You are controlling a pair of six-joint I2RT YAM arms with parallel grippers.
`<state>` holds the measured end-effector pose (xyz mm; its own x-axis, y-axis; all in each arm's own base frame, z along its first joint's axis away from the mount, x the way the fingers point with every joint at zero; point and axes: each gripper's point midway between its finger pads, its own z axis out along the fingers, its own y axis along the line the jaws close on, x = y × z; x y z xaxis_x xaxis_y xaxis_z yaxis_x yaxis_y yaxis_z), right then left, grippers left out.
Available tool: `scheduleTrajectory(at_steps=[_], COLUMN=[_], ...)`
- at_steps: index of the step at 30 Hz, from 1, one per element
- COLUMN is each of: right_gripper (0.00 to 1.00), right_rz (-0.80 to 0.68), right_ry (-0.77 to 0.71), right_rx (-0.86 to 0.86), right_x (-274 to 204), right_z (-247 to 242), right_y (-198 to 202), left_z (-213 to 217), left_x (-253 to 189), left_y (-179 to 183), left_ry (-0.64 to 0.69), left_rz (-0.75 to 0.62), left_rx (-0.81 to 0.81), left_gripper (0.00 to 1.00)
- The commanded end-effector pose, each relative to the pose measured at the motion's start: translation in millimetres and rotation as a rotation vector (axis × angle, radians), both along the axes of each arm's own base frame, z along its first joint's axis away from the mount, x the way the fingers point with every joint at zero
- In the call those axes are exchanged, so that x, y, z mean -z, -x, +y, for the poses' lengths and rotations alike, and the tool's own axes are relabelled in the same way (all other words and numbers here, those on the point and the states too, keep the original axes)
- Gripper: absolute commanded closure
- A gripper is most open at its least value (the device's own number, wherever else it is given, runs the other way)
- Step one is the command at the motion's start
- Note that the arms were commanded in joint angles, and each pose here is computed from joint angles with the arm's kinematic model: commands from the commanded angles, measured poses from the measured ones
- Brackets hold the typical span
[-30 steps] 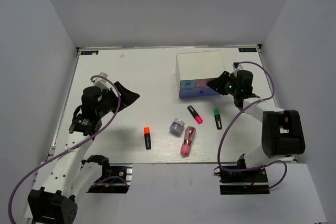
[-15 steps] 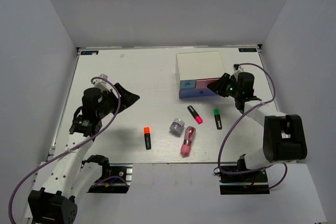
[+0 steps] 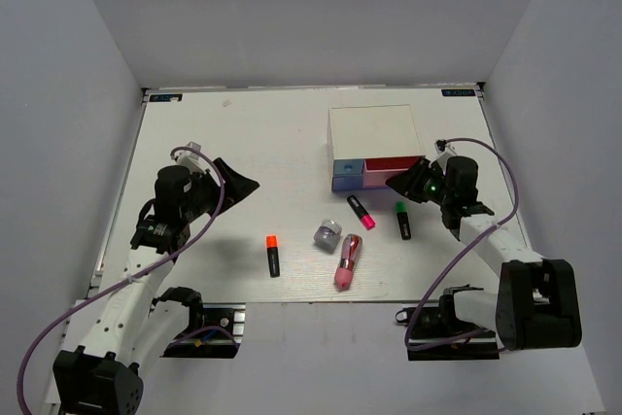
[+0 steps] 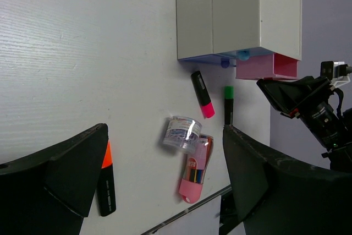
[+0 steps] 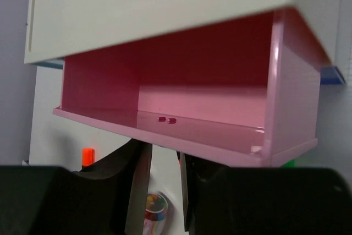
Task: Sort the stationery into containers
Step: Open the drawer in the storage box.
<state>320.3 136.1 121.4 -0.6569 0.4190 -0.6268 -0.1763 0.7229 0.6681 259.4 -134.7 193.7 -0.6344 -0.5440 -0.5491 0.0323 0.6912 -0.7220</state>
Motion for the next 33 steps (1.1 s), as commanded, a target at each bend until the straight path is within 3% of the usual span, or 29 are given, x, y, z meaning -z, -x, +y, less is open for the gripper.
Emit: scheduleTrajectory(at_steps=[1,9,19,25,33], right_gripper=[0.86,0.86,0.84,0.84,0.84], right_rz=[0.003,0.112,0.139,0.111,0.034], right_ry=[-0.006,-0.049,-0.07,-0.058,-0.072], right_rx=[-0.042,-0.036,-0.047,-0.032,0.008], right_x=[3,25,19,15,-8], right_z=[5,7,9,7,7], right_y=[15,37,53,42,-4], left_z=[-3,-2,-3,-3,-5], left_x=[3,5,12,11,11], left_y=[3,5,11,10,9], left_ry=[0.016,0.014,0.013,0.015,0.019], left_rz=[0.013,0.024,0.054,0.045,0.044], left_rx=[0.006,0.006,0.015,0.015,0.023], left_gripper=[0.06,0.06,0.06,0.07,0.07])
